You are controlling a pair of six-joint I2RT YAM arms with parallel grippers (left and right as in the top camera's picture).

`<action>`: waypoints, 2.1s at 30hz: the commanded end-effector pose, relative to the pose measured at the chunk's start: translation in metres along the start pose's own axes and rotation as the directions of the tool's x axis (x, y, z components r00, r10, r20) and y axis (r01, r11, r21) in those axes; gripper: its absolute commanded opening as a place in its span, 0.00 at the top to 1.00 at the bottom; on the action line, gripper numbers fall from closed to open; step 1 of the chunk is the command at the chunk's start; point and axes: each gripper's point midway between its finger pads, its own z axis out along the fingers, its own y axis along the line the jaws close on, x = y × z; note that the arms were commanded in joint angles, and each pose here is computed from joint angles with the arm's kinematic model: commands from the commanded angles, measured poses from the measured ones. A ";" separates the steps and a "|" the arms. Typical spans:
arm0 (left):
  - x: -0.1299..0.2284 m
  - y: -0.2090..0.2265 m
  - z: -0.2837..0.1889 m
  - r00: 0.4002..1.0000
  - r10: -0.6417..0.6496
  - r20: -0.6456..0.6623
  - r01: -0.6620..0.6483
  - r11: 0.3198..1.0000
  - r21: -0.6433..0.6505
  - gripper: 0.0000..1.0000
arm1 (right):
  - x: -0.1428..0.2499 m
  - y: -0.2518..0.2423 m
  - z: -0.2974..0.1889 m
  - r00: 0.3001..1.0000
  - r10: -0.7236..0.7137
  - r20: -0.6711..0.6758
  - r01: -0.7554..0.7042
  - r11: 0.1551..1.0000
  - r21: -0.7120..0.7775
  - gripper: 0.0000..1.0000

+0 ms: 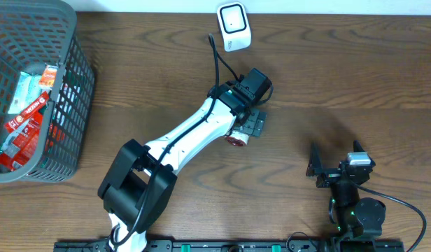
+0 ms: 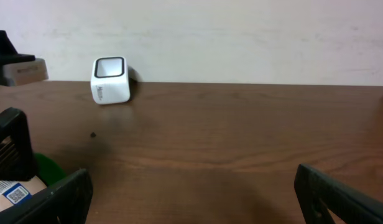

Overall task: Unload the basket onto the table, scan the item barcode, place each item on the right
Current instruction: 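Carry the jar out and lower it onto the table center, then release the jar and move the left gripper back to the basket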

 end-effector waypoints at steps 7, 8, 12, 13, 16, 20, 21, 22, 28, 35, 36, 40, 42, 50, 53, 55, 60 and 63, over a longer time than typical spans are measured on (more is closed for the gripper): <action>-0.039 0.029 -0.114 0.965 -0.020 0.261 0.011 0.999 0.038 0.06 | 0.001 0.002 0.000 1.000 0.013 -0.002 -0.013 1.000 -0.007 0.01; -0.041 0.036 -0.128 0.956 -0.038 0.289 0.027 0.999 0.042 0.09 | 0.001 0.002 0.000 1.000 0.013 -0.001 -0.013 1.000 -0.007 0.01; -0.044 0.090 -0.192 0.911 -0.138 0.388 0.138 0.990 0.029 0.11 | 0.001 0.002 0.000 1.000 0.013 -0.001 -0.013 1.000 -0.007 0.01; -0.043 0.107 -0.206 0.900 -0.160 0.405 0.168 0.986 0.016 0.11 | 0.001 0.002 0.000 1.000 0.013 -0.002 -0.013 1.000 -0.007 0.01; -0.029 0.190 -0.267 0.817 -0.304 0.491 0.371 0.928 -0.042 0.11 | 0.001 0.002 0.000 1.000 0.013 -0.001 -0.013 1.000 -0.007 0.01; -0.006 0.276 -0.327 0.656 -0.417 0.629 0.584 0.808 -0.073 0.11 | 0.001 0.002 0.000 1.000 0.013 -0.002 -0.013 1.000 -0.007 0.01; 0.003 0.298 -0.339 0.608 -0.436 0.664 0.637 0.767 -0.079 0.11 | 0.001 0.002 0.000 1.000 0.013 -0.001 -0.013 1.000 -0.007 0.01; 0.011 0.318 -0.348 0.568 -0.450 0.690 0.681 0.727 -0.086 0.11 | 0.001 0.002 0.000 1.000 0.013 -0.001 -0.013 1.000 -0.007 0.01; 0.080 0.425 -0.358 0.314 -0.598 0.737 0.916 0.396 -0.069 0.11 | 0.001 0.002 0.000 1.000 0.013 -0.002 -0.013 1.000 -0.007 0.01; 0.128 0.491 -0.303 0.109 -0.750 0.652 0.993 0.110 -0.040 0.11 | 0.001 0.002 0.000 1.000 0.013 -0.001 -0.013 1.000 -0.007 0.01; 0.130 0.498 -0.294 0.103 -0.761 0.640 0.994 0.096 -0.046 0.11 | 0.001 0.002 0.000 1.000 0.013 -0.001 -0.013 1.000 -0.007 0.01; 0.131 0.522 -0.253 0.084 -0.802 0.591 0.996 0.056 -0.065 0.11 | 0.001 0.002 0.000 1.000 0.013 -0.002 -0.013 1.000 -0.007 0.01; 0.132 0.530 -0.234 0.054 -0.821 0.569 0.998 0.022 -0.063 0.15 | 0.001 0.002 0.000 1.000 0.013 -0.002 -0.013 1.000 -0.007 0.01; 0.135 0.555 -0.177 -0.206 -0.828 0.521 0.975 -0.219 0.037 0.33 | 0.001 0.002 0.000 1.000 0.013 -0.001 -0.013 1.000 -0.007 0.01; 0.136 0.558 -0.157 -0.257 -0.829 0.497 0.961 -0.274 0.040 0.32 | 0.001 0.002 0.000 1.000 0.013 -0.002 -0.013 1.000 -0.007 0.01; 0.136 0.559 -0.144 -0.283 -0.829 0.483 0.952 -0.302 0.040 0.32 | 0.001 0.002 0.000 1.000 0.013 -0.002 -0.013 1.000 -0.007 0.01; 0.136 0.559 -0.109 -0.353 -0.823 0.444 0.925 -0.379 0.032 0.31 | 0.001 0.002 0.000 1.000 0.013 -0.001 -0.013 1.000 -0.007 0.01; 0.132 0.561 -0.093 -0.372 -0.820 0.435 0.917 -0.398 0.035 0.31 | 0.001 0.002 0.000 1.000 0.013 -0.001 -0.013 1.000 -0.007 0.01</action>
